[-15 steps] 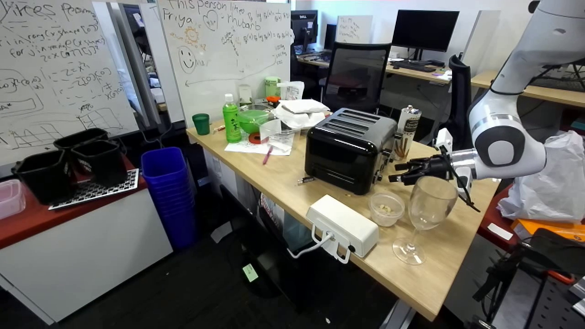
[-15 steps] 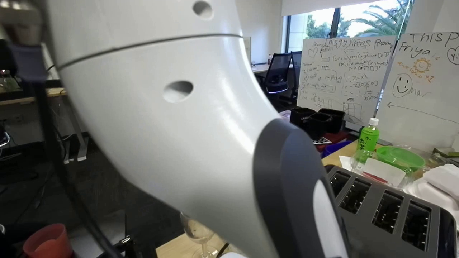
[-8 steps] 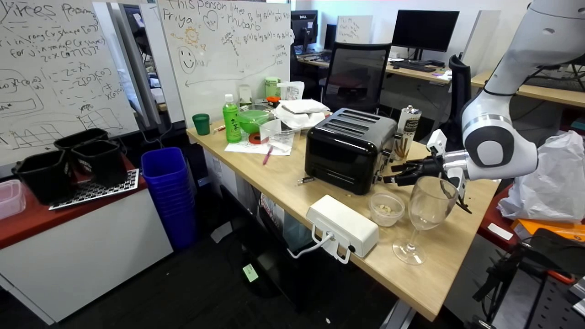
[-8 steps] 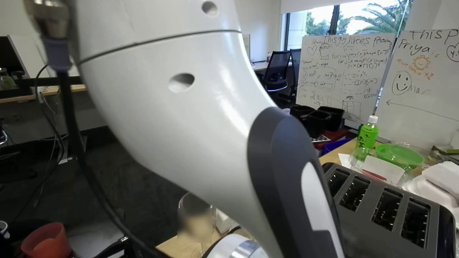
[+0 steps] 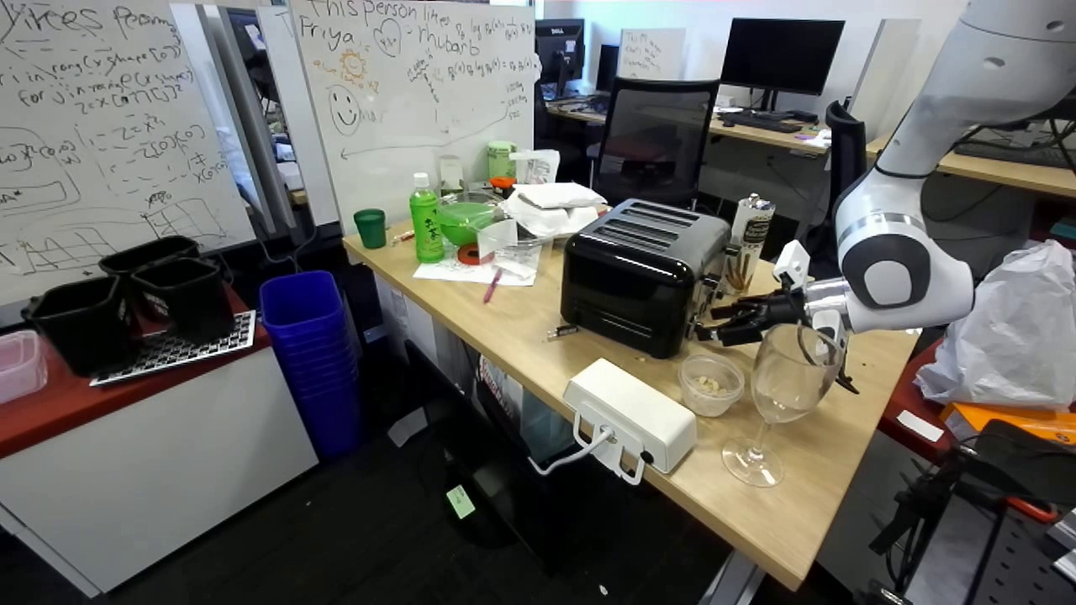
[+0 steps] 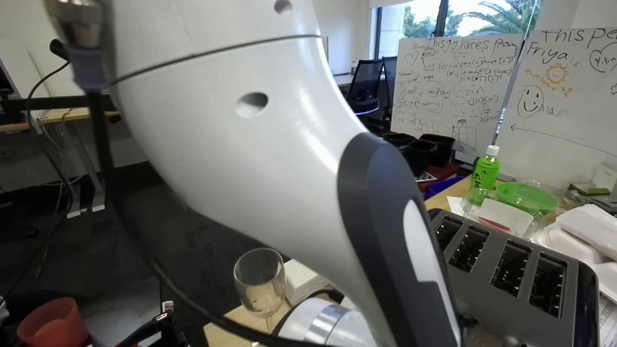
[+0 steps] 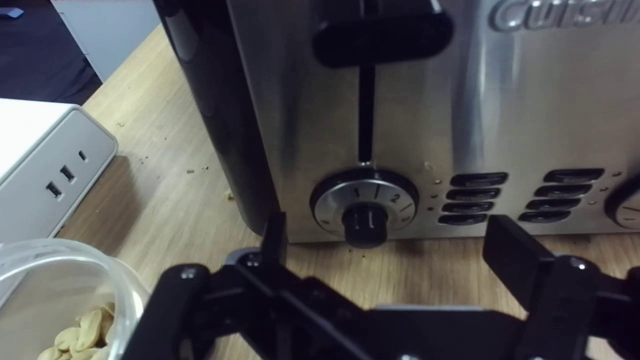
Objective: Turn the knob on the toaster clockwise
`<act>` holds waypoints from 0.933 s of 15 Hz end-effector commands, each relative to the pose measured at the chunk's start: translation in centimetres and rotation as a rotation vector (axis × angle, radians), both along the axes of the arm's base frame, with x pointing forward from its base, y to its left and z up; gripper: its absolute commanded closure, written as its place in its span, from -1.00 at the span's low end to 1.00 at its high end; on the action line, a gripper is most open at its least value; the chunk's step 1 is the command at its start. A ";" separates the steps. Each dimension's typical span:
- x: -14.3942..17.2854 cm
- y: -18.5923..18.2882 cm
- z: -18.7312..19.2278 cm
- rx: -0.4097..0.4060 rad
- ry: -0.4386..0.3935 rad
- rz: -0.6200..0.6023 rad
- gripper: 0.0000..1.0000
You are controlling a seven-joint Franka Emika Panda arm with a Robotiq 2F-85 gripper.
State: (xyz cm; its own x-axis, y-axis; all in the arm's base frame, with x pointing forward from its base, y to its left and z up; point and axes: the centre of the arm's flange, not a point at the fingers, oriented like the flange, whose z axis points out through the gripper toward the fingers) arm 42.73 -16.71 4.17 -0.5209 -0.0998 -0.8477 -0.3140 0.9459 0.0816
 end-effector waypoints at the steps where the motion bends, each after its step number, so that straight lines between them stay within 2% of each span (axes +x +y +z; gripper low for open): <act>1: 0.9 0.5 -0.8 -0.030 0.026 0.017 -1.00; 3: 0.9 0.5 -0.8 -0.032 0.025 0.017 -0.98; 4: 0.8 0.5 -0.8 -0.034 0.025 0.020 -0.62; 14: 0.7 0.8 -1.1 -0.028 0.045 0.038 0.72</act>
